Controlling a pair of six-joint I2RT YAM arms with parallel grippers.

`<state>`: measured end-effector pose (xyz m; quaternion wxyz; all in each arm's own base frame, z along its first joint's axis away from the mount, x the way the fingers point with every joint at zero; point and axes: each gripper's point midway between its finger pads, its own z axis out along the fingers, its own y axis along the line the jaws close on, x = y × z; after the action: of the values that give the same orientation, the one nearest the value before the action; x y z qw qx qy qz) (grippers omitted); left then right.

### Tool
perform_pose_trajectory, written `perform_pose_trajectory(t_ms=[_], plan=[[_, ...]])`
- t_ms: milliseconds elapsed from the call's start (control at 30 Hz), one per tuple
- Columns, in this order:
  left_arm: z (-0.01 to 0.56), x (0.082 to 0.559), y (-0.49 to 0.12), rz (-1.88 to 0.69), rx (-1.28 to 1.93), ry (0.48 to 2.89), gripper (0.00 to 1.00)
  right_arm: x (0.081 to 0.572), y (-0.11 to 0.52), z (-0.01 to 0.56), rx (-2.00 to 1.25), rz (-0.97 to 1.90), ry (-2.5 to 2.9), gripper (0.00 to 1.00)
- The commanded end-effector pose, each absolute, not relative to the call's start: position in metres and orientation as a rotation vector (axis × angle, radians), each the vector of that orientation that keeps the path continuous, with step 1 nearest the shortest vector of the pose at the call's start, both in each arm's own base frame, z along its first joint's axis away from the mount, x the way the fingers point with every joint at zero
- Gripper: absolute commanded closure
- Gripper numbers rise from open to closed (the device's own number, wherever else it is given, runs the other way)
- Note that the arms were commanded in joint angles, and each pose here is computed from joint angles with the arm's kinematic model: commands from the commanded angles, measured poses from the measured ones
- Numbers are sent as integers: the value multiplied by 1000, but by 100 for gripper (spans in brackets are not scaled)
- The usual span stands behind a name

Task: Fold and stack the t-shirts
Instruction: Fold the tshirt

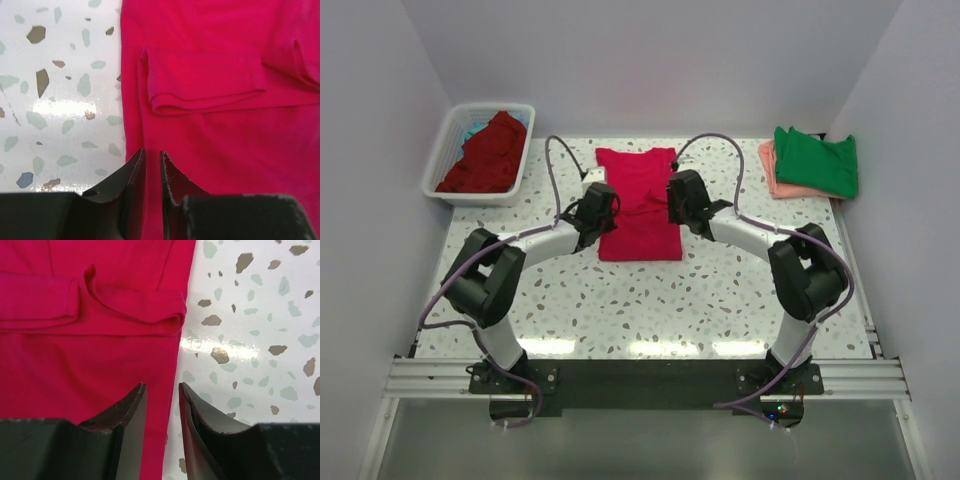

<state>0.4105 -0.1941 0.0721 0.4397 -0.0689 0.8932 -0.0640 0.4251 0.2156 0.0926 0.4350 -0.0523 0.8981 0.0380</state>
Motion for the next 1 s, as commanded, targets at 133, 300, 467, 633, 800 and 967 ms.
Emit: perform_pose_trajectory(t_ms=[133,300,467,633,800,967], plan=[[52,389,-196,-193,-174,2308,76,401,219,65,-195,163,2327,60],[43,366,-195,-248,-154,2351,72,378,213,53,-170,197,2377,55],[33,347,-188,-246,-145,2384,70,354,205,41,-163,224,2413,53],[22,334,-184,-251,-156,2414,70,341,204,35,-179,260,2429,53],[20,328,-182,-262,-165,2418,70,338,204,51,-167,301,2370,53],[32,329,-182,-276,-164,2387,70,335,201,67,-156,311,2332,53]])
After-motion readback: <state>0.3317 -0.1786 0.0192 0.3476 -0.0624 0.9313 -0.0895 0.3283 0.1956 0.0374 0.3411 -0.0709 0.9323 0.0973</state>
